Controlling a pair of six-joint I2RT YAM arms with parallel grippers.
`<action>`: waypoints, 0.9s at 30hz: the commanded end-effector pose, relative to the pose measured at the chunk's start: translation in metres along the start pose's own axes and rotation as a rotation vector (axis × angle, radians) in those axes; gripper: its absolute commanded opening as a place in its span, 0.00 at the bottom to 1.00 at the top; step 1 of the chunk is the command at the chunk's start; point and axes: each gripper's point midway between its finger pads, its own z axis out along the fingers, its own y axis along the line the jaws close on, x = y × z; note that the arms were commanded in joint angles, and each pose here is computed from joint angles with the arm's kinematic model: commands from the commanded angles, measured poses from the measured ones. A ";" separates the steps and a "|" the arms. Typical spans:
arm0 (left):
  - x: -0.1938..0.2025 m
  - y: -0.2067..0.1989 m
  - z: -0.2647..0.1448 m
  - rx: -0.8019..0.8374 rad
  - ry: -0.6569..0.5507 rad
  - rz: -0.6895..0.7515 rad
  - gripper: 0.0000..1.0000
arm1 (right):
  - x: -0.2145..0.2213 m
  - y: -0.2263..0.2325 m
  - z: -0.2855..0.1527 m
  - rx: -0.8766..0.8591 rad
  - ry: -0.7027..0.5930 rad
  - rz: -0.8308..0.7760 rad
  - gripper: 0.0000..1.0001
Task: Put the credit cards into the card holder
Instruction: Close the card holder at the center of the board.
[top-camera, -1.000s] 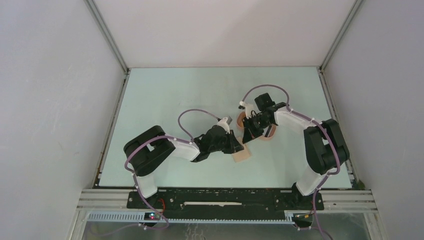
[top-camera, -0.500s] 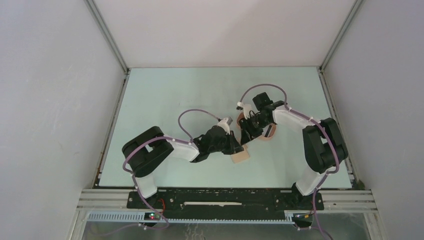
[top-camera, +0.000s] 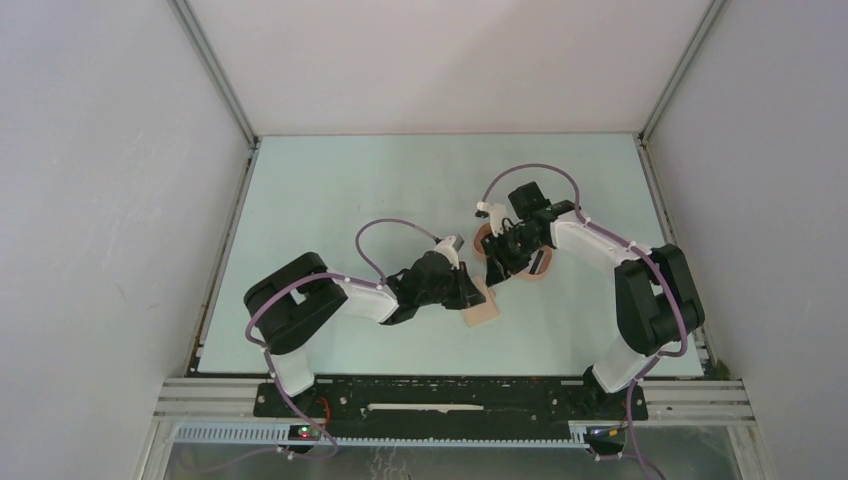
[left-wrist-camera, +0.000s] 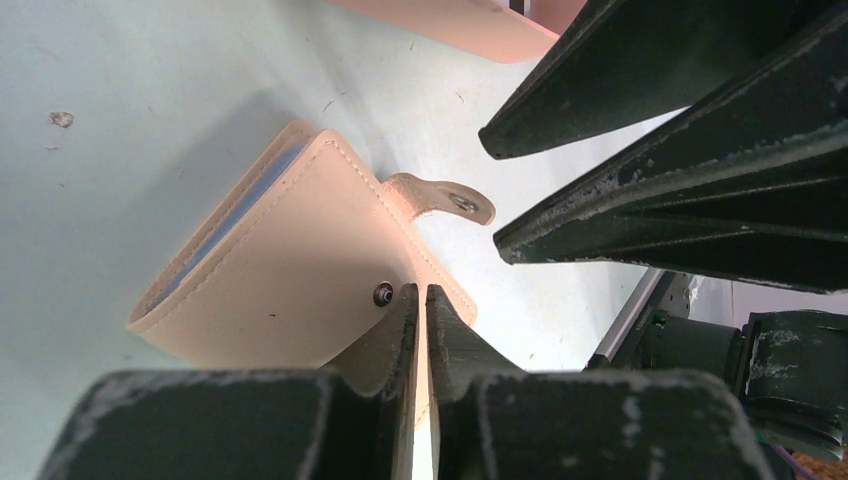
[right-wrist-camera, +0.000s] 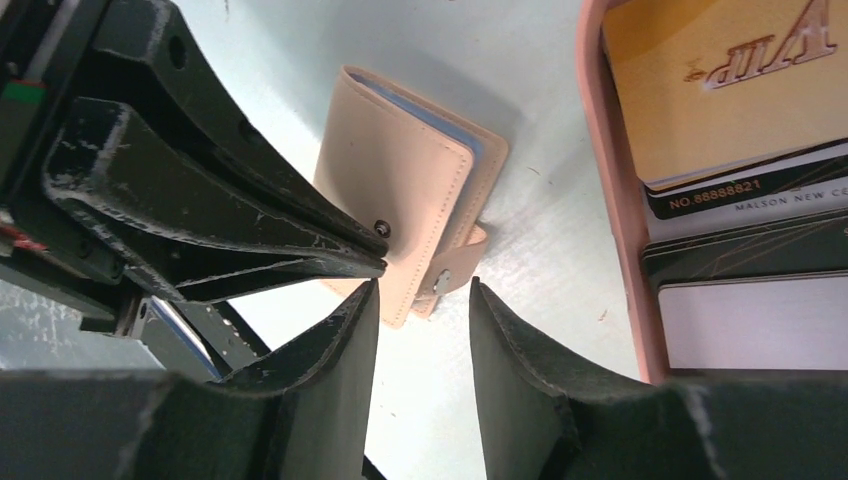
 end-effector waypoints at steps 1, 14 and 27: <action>-0.003 0.005 -0.003 -0.009 -0.013 0.025 0.10 | -0.007 -0.006 -0.004 0.065 -0.005 -0.041 0.47; -0.002 0.006 -0.004 -0.012 -0.013 0.023 0.10 | -0.003 -0.010 0.004 0.087 0.022 -0.038 0.33; -0.003 0.005 -0.004 -0.010 -0.013 0.025 0.10 | -0.001 -0.012 0.005 0.096 0.033 -0.035 0.22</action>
